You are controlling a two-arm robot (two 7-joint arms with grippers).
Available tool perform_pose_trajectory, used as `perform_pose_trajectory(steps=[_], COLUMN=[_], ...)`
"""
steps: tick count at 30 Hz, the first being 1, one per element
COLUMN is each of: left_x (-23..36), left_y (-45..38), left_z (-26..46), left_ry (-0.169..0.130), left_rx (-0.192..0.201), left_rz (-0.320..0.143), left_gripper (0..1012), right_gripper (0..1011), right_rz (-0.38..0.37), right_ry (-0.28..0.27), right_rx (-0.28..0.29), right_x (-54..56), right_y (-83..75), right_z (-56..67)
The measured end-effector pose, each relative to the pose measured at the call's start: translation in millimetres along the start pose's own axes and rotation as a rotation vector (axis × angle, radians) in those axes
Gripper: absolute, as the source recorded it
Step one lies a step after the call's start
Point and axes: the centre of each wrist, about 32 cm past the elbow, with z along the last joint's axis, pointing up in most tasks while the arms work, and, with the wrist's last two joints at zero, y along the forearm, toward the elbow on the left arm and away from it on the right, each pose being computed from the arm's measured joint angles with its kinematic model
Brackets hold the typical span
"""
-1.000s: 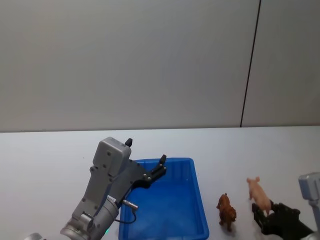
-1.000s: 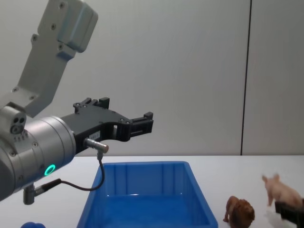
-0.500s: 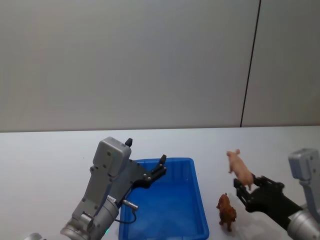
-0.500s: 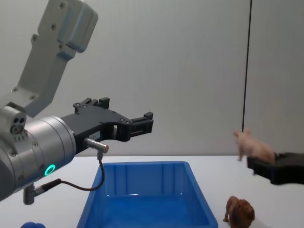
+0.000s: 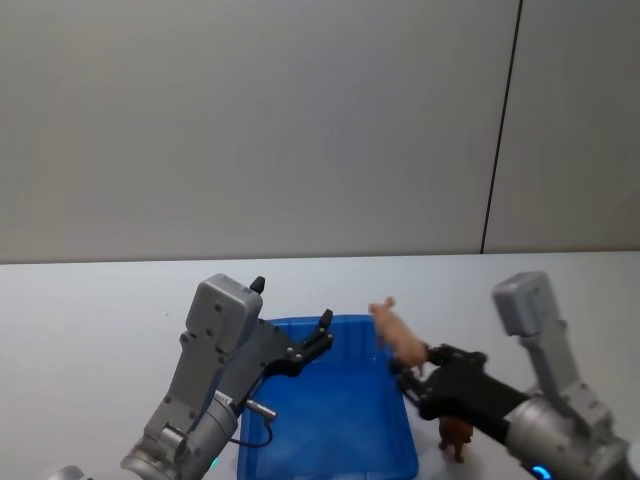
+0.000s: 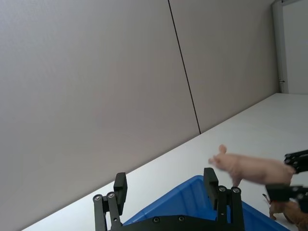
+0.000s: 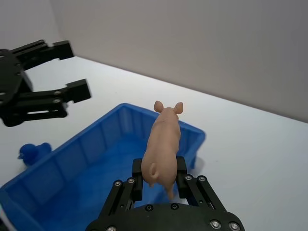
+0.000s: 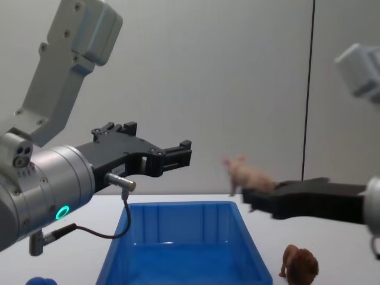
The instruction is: Pick up the two dolls from the table and place them into the box.
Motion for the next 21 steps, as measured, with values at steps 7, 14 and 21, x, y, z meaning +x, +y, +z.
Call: perform_pose_trajectory(steps=[7, 14, 21], left_x=[0.0, 0.0, 0.0], left_y=[0.0, 0.0, 0.0], left_z=[0.0, 0.0, 0.0], left_ry=[0.000, 0.000, 0.000], left_rx=[0.000, 0.000, 0.000], left_rz=[0.000, 0.000, 0.000], left_gripper=[1002, 1001, 1001], right_gripper=[546, 778, 939], right_rz=[0.067, 0.094, 0.079], right_ry=[0.004, 0.005, -0.003], right_rx=[-0.037, -0.056, -0.055], right_x=[-10.4, -15.0, -11.3], right_y=[17.1, 24.1, 20.0], right_z=[2.2, 2.9, 2.2])
